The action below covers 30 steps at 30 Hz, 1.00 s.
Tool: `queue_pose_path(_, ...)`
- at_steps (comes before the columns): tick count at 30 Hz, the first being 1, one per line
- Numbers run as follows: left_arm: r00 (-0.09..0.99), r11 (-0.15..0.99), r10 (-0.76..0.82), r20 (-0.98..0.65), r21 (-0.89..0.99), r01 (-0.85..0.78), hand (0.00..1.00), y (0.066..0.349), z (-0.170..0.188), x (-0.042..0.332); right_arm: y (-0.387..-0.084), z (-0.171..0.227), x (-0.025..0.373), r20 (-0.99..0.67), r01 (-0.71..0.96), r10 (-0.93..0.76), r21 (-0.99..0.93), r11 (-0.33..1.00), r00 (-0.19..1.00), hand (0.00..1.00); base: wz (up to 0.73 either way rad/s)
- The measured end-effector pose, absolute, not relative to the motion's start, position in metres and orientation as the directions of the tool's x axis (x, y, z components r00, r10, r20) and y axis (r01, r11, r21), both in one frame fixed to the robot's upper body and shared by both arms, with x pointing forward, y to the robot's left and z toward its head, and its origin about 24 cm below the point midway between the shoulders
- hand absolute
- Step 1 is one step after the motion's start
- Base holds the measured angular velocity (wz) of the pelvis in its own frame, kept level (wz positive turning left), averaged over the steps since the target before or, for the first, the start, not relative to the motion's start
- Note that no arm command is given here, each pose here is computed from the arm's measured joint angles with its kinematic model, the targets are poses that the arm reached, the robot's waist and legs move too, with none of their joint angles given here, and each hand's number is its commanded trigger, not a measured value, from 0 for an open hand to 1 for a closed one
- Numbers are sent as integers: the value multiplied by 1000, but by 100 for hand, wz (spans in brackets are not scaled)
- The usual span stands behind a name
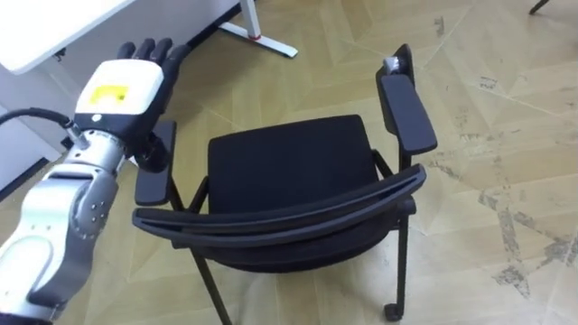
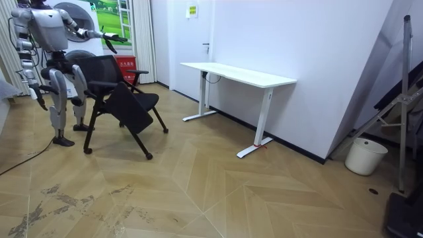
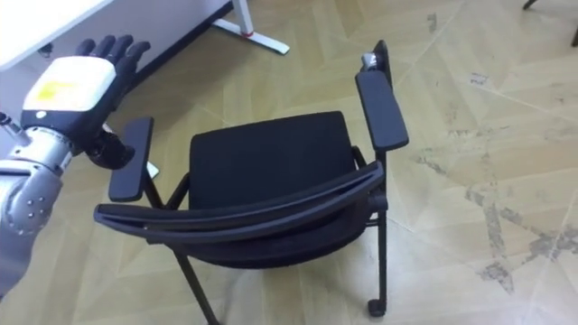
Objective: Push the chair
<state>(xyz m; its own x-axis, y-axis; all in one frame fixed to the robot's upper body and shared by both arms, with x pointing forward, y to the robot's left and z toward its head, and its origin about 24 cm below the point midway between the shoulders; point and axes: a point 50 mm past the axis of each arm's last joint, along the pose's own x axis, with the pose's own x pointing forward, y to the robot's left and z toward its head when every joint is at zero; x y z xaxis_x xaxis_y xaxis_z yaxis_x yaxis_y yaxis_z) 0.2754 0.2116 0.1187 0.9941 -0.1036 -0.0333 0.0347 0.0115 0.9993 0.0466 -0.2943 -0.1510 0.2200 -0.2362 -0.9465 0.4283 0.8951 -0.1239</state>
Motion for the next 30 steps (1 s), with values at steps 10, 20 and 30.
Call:
queue_pose_path(10, 971, -64, -62, -230, 972, 226, 0, 220, 120, 272, -300, -149, 49, -946, 411, -269, -174, 895, 184, 0, 2)
queue_pose_path(20, 919, -90, -43, -392, 918, 387, 0, 222, 142, 273, -308, -147, 40, -942, 430, -296, -205, 879, 156, 0, 5)
queue_pose_path(30, 924, -171, -81, -374, 919, 357, 0, 213, 203, 273, -310, -147, 23, -944, 435, -311, -235, 869, 112, 0, 1)
